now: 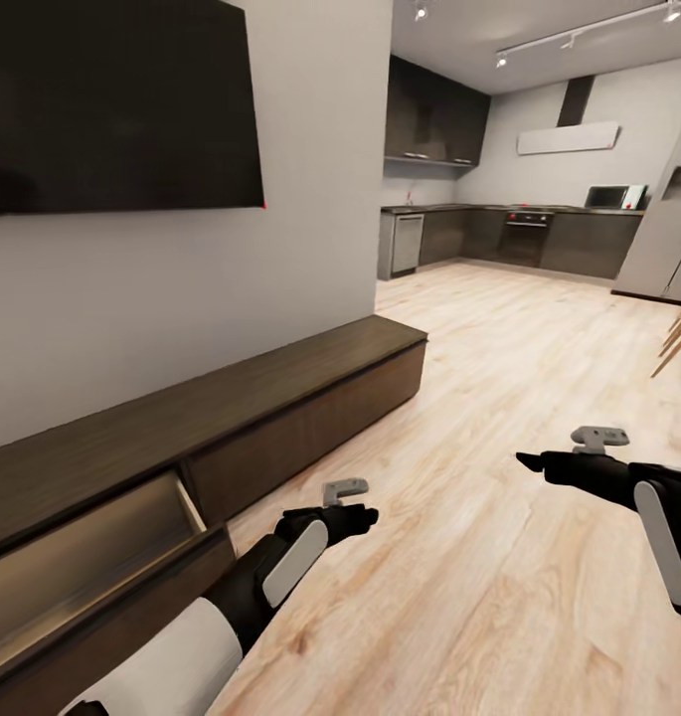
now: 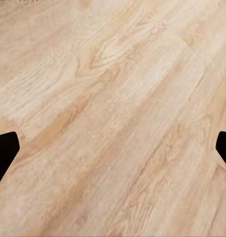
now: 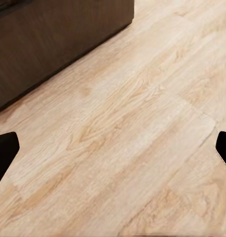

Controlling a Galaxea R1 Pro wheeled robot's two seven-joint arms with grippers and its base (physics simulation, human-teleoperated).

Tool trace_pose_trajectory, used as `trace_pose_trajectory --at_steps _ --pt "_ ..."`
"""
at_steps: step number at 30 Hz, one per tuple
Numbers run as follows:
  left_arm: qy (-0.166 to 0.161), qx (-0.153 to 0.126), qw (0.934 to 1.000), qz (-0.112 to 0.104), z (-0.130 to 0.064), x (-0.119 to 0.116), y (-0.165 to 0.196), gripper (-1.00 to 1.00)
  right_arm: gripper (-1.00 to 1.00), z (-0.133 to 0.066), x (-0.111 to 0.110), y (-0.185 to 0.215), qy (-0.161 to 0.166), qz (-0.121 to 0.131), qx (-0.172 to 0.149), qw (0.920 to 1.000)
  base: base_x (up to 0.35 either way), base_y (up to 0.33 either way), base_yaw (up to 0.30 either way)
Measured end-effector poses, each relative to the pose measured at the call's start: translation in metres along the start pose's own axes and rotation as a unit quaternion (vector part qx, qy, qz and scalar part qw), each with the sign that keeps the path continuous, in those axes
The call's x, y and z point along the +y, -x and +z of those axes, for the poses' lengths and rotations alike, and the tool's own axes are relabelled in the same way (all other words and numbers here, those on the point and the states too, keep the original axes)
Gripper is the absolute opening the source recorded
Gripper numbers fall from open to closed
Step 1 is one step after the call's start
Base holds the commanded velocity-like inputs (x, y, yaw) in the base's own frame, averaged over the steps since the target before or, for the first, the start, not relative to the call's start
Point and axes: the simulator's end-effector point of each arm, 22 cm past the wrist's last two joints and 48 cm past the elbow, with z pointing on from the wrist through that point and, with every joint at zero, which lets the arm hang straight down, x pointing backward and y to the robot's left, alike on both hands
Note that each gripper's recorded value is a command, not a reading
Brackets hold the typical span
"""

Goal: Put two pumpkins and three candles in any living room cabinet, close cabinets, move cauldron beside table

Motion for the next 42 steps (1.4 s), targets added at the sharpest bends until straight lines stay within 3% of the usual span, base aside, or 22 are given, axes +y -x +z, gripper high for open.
trace_pose_trajectory --at_steps 24,36,42 --pt "-0.011 -0.018 0.9998 -0.001 -0.002 -0.010 -0.006 1.00 1.00 -0.006 0.002 0.008 0.002 -0.001 -0.009 1.0000 0.001 0.000 -0.273" --pt "-0.025 -0.021 0.9995 0.004 -0.004 -0.016 -0.007 1.00 1.00 -0.011 0.000 0.011 0.000 -0.003 -0.012 0.9999 0.309 -0.027 -0.274" --pt "-0.028 -0.018 0.9993 0.019 -0.005 -0.021 -0.013 1.00 1.00 -0.013 0.000 0.013 0.000 -0.004 -0.014 0.9999 0.325 -0.166 -0.274"
